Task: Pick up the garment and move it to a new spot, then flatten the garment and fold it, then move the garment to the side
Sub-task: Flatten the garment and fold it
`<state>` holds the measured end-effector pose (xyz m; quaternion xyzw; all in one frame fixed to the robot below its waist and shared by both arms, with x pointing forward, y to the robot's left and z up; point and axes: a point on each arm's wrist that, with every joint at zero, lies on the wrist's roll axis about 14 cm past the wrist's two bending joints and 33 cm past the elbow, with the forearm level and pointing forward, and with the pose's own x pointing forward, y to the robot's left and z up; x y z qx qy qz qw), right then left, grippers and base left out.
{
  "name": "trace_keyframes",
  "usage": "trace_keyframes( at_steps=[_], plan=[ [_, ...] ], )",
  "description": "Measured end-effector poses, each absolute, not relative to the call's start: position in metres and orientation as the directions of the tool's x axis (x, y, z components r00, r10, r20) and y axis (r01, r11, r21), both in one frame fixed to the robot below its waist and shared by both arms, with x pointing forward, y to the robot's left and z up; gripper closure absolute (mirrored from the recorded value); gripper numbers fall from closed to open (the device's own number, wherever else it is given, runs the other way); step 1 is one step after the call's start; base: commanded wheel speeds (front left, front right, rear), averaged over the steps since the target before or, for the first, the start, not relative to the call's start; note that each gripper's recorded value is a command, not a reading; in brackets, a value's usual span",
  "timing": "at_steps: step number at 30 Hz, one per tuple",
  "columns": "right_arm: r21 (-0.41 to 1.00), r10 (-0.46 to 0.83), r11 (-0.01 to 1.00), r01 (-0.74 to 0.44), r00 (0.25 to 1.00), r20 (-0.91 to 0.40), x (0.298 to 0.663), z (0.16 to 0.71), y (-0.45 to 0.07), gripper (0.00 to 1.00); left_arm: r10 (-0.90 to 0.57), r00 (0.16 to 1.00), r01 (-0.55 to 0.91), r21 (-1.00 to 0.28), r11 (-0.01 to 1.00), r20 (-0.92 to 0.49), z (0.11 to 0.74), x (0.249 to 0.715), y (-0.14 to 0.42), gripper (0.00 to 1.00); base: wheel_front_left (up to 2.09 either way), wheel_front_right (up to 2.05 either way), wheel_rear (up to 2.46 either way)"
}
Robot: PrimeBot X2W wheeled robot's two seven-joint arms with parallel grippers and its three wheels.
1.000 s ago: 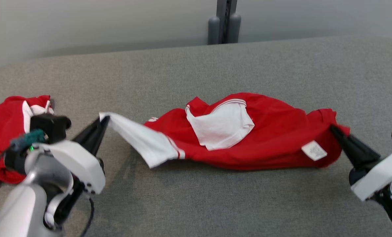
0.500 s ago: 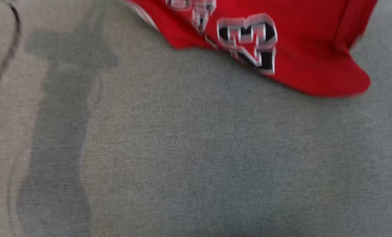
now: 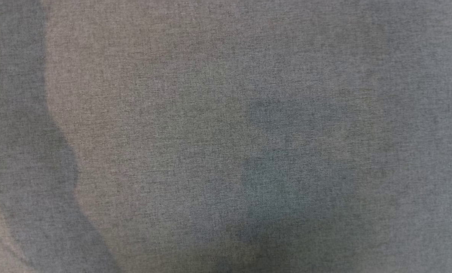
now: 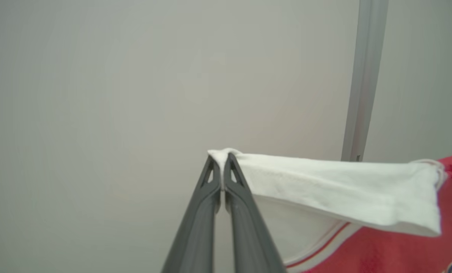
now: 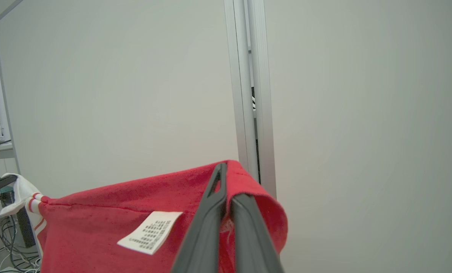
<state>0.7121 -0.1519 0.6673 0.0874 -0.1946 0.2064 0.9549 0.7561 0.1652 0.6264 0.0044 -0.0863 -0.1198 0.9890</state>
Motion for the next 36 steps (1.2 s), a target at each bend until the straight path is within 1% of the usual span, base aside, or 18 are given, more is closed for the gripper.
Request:
trace_keyframes(
  at_steps=[3,5,8,10,15,19,25,28,33,36],
  plan=[
    [0.073,0.322,0.913,-0.401,0.820,0.474,0.719,0.692,-0.159,1.00,-0.212,0.942,0.211,0.033,0.977,0.259,0.651,0.760,0.174,1.00,0.00,0.00,0.00],
    [0.079,0.303,0.917,-0.390,0.814,0.495,0.721,0.701,-0.161,1.00,-0.199,0.943,0.201,0.020,0.979,0.268,0.653,0.762,0.177,1.00,0.00,0.00,0.00],
    [0.077,0.307,0.915,-0.397,0.807,0.504,0.720,0.703,-0.155,1.00,-0.193,0.957,0.193,0.020,0.981,0.217,0.639,0.764,0.177,1.00,0.00,0.00,0.00],
    [0.064,0.316,0.917,-0.394,0.814,0.487,0.719,0.695,-0.153,1.00,-0.191,0.963,0.191,0.019,0.981,0.190,0.632,0.764,0.178,1.00,0.00,0.00,0.00],
    [0.070,0.314,0.926,-0.371,0.859,0.404,0.714,0.662,-0.160,1.00,-0.165,0.984,0.165,0.007,0.986,0.065,0.598,0.757,0.189,1.00,0.00,0.00,0.00],
    [0.079,0.331,0.925,-0.372,0.889,0.317,0.698,0.632,-0.160,1.00,-0.154,0.987,0.153,-0.019,0.988,-0.053,0.567,0.738,0.197,1.00,0.00,0.00,0.00],
    [0.109,0.366,0.916,-0.386,0.916,0.165,0.651,0.590,-0.161,1.00,-0.198,0.955,0.197,-0.027,0.980,-0.220,0.535,0.689,0.195,1.00,0.00,0.00,0.00],
    [0.127,0.380,0.911,-0.391,0.919,0.105,0.622,0.586,-0.165,1.00,-0.231,0.922,0.256,0.042,0.966,-0.312,0.524,0.655,0.193,1.00,0.00,0.00,0.00],
    [0.174,0.431,0.895,-0.410,0.897,-0.102,0.560,0.551,-0.164,1.00,-0.266,0.808,0.332,0.034,0.943,-0.525,0.491,0.580,0.195,1.00,0.00,0.00,0.00],
    [0.205,0.451,0.886,-0.415,0.874,-0.182,0.522,0.539,-0.166,1.00,-0.285,0.748,0.363,0.011,0.932,-0.599,0.485,0.536,0.198,1.00,0.00,0.00,0.00]
  ],
)
